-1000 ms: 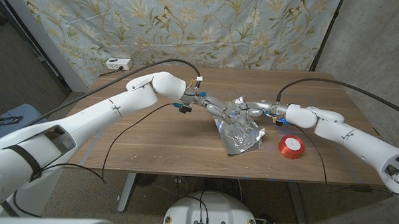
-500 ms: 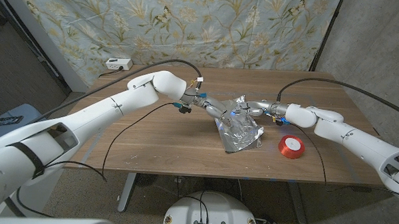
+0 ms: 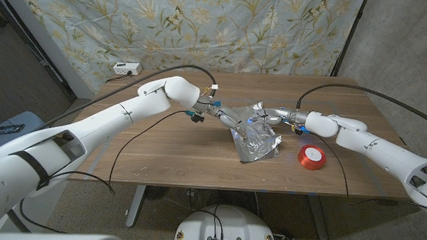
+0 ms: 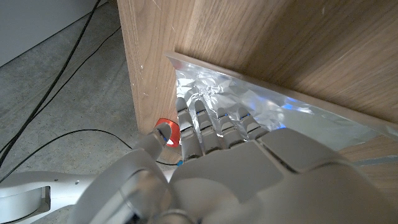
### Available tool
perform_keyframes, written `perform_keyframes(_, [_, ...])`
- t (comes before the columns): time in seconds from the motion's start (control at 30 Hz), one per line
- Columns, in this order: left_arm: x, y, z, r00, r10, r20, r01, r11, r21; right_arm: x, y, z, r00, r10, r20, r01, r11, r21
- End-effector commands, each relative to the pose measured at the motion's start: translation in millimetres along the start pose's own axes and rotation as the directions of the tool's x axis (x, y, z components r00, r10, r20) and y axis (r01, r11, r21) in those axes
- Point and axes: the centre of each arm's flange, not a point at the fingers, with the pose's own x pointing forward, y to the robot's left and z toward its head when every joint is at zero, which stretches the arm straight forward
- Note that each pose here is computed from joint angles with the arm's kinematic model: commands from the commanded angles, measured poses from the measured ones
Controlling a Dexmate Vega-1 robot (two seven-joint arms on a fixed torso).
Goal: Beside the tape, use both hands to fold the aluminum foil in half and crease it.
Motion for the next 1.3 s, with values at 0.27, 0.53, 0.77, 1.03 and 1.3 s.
perform_keyframes(0.27, [21.5,-5.4,-0.1,0.998,-0.067,0.003,0.067,0.997,0.036,-1.5,3.1,-1.1,1.0,-0.017,-0.008,0.017,1.0,0.015])
perform_keyframes(0.53, [31.0,-11.5,-0.6,0.995,-0.098,0.002,0.098,0.994,0.04,-2.9,4.6,-2.3,1.0,-0.023,-0.011,0.023,0.999,0.022])
perform_keyframes(0.77, [35.1,-15.5,-2.5,0.992,-0.122,-0.008,0.122,0.992,0.033,-3.6,6.2,-3.4,0.999,-0.029,-0.015,0.03,0.999,0.028])
perform_keyframes(1.03, [37.2,-18.4,-5.7,0.99,-0.136,-0.025,0.137,0.99,0.044,-4.0,9.7,-5.0,0.999,-0.038,-0.023,0.039,0.998,0.04])
perform_keyframes(1.3, [36.4,-22.8,-7.2,0.988,-0.152,-0.041,0.154,0.987,0.046,-3.6,12.0,-4.8,0.999,-0.044,-0.029,0.045,0.998,0.046])
